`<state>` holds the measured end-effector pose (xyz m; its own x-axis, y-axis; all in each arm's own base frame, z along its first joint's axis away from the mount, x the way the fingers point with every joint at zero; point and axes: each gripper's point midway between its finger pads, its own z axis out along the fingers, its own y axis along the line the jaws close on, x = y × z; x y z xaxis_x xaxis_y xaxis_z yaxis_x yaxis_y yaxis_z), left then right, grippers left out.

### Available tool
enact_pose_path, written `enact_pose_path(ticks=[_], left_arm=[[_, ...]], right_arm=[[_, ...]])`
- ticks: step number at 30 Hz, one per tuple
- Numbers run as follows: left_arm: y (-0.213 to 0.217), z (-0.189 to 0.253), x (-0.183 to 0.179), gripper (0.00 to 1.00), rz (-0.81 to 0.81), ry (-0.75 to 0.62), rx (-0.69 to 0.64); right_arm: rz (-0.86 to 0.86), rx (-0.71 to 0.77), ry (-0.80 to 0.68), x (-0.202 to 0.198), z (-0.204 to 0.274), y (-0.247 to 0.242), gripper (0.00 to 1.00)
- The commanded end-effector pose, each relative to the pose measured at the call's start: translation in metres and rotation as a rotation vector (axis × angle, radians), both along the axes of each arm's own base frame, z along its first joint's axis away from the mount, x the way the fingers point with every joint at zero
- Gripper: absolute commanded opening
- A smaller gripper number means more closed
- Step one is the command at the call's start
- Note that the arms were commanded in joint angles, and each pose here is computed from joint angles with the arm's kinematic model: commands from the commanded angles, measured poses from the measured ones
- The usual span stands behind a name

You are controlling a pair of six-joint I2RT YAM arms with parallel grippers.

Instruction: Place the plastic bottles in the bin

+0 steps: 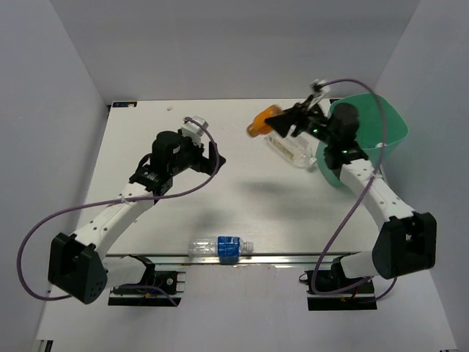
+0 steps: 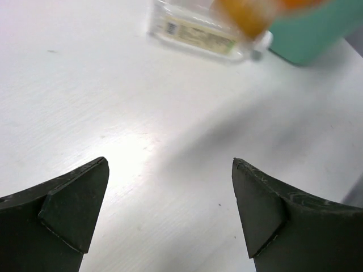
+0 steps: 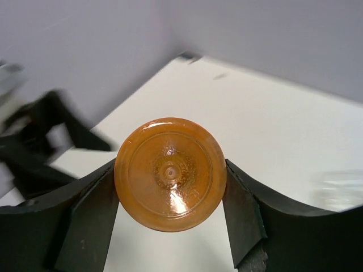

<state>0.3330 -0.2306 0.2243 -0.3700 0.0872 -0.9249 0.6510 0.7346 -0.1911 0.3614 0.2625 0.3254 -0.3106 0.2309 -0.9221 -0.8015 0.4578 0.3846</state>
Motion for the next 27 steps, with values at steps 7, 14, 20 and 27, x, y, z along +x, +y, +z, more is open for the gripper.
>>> enact_pose_path(ticks=[7,14,20,27], left_arm=[[0.145,0.054,0.041,0.98,0.833,-0.003,-0.064],[0.197,0.017,0.056,0.98,0.981,0.119,-0.102],[0.204,0.008,0.052,0.98,0.999,0.140,-0.088],[0.204,0.011,0.047,0.98,0.997,0.133,-0.102]], right_arm=[[-1.071,-0.402,-0.214,0.066,0.086,-0.247,0.00],[-1.230,-0.590,-0.035,0.076,0.045,-0.323,0.00],[-1.276,-0.615,0.030,0.091,0.034,-0.341,0.67],[-0.673,-0.612,-0.315,0.063,0.075,-0.230,0.89]])
